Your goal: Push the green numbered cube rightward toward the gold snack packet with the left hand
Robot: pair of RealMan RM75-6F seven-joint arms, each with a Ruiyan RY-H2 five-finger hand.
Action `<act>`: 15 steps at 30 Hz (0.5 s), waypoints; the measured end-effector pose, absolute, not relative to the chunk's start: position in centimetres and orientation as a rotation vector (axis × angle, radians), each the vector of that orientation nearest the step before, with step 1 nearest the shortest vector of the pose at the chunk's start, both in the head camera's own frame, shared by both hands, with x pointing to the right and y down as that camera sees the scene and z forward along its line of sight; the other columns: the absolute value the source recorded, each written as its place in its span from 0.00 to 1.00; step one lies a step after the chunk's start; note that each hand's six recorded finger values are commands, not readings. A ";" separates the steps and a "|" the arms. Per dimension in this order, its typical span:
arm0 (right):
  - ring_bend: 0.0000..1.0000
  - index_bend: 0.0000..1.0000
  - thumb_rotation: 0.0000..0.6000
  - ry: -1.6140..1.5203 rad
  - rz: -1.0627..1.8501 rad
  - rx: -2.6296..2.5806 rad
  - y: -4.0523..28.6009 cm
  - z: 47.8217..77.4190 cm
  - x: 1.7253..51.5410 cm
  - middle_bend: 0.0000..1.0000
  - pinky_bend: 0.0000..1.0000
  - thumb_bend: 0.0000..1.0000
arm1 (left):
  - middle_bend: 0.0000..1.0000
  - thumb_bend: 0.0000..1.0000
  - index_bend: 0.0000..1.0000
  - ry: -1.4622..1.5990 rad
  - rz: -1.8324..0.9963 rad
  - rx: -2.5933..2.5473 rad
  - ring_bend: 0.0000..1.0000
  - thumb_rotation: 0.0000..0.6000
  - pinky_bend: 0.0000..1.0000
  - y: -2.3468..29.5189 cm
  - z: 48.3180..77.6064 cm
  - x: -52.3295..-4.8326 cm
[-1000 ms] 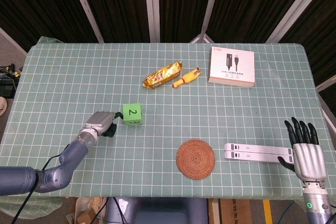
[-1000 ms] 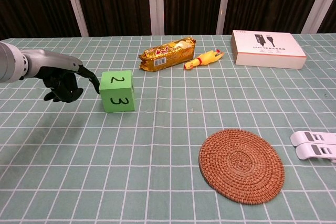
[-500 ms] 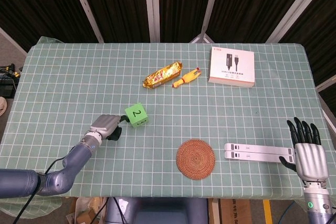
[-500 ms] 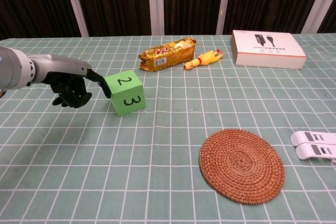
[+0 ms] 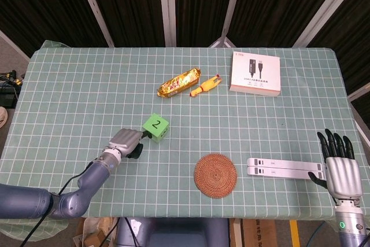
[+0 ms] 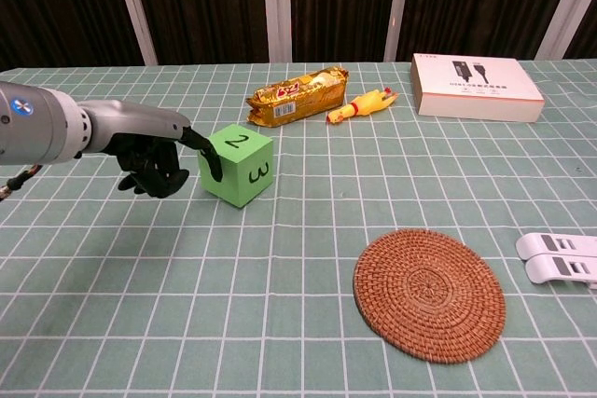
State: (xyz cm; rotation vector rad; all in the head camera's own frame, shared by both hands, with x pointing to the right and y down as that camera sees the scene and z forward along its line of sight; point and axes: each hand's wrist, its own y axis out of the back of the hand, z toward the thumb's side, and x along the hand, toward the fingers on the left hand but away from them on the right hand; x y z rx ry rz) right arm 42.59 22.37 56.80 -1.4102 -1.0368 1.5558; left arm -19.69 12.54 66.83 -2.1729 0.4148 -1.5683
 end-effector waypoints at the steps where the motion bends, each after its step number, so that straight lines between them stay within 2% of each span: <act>1: 0.00 0.05 1.00 -1.037 1.556 -1.410 22.4 56.8 42.6 0.00 0.00 0.07 | 0.85 0.88 0.24 0.413 -1.564 -2.173 0.71 1.00 0.71 12.6 66.8 -19.5; 15: 0.00 0.05 1.00 -1.041 1.564 -1.406 22.3 56.9 42.8 0.00 0.00 0.07 | 0.85 0.88 0.24 0.409 -1.539 -2.153 0.71 1.00 0.71 12.3 67.1 -16.8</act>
